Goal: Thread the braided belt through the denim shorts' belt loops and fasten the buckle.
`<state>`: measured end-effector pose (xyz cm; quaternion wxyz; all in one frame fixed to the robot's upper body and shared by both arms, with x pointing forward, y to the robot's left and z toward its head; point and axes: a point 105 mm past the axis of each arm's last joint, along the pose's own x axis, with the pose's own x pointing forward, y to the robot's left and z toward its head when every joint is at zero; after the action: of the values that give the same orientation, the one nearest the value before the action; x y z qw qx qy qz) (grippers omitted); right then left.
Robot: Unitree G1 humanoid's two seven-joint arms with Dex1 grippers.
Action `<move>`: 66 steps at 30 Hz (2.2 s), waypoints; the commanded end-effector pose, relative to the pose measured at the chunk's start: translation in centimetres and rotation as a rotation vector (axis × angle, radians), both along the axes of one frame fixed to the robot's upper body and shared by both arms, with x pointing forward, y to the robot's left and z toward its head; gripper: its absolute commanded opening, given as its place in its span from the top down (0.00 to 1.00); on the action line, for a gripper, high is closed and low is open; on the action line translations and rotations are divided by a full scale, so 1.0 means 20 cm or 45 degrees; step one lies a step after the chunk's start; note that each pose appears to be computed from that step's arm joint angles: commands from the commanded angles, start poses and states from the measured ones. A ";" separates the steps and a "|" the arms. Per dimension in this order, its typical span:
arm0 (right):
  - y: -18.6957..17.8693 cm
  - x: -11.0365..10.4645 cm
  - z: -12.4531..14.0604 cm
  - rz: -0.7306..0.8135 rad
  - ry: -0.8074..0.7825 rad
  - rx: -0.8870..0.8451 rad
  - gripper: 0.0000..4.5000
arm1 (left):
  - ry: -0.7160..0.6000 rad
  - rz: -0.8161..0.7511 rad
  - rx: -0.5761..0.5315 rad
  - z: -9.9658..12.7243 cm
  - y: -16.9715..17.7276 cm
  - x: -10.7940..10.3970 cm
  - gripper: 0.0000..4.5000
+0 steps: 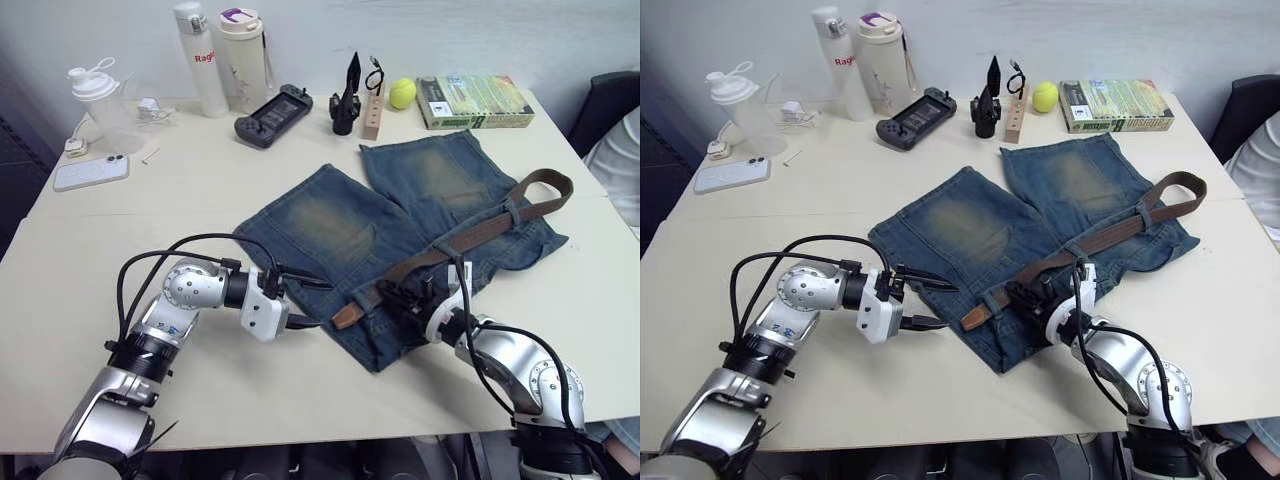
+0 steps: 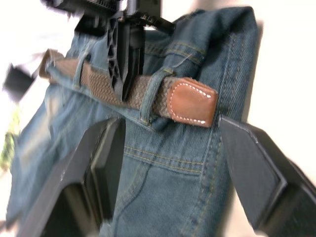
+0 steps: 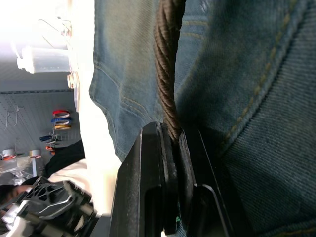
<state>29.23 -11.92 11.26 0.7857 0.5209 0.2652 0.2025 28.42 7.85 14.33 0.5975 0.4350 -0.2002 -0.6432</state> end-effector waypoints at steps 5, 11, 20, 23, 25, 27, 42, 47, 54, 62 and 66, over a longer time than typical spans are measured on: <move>0.05 -0.03 -0.01 0.025 0.127 0.072 1.00 | -0.193 -0.193 -0.006 -0.12 -0.05 0.00 0.26; 0.07 -0.02 0.01 0.005 0.122 0.085 1.00 | -0.229 -0.126 -0.082 -0.16 -0.08 0.02 0.26; 0.07 -0.01 0.05 -0.029 0.111 0.123 1.00 | -0.329 -0.013 -0.083 -0.22 -0.09 0.05 0.26; 0.07 -0.01 0.05 -0.032 0.114 0.127 1.00 | -0.353 0.014 -0.119 -0.21 -0.10 0.06 0.26; 0.08 -0.01 0.05 -0.032 0.115 0.128 1.00 | -0.377 0.023 -0.132 -0.20 -0.10 0.06 0.26; 0.08 -0.01 0.05 -0.031 0.116 0.128 1.00 | -0.394 0.033 -0.151 -0.19 -0.10 0.06 0.26; 0.08 0.00 0.02 -0.033 0.137 0.127 1.00 | -0.389 0.052 -0.253 -0.10 -0.03 0.02 0.26; 0.09 -0.01 0.02 -0.028 0.139 0.134 1.00 | -0.409 0.074 -0.220 -0.11 -0.05 0.05 0.26; 0.08 0.00 0.03 -0.036 0.138 0.138 1.00 | -0.328 0.000 -0.202 -0.15 -0.06 -0.01 0.26; 0.09 0.00 0.03 -0.029 0.132 0.137 1.00 | -0.389 0.059 -0.130 -0.16 -0.08 0.07 0.26; 0.09 0.00 0.03 -0.027 0.132 0.137 1.00 | -0.419 0.075 -0.128 -0.16 -0.10 0.08 0.26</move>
<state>29.51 -10.74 11.23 0.7484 0.5737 0.2914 0.1608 29.56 5.80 10.56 0.5910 0.5037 -0.3077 -0.5498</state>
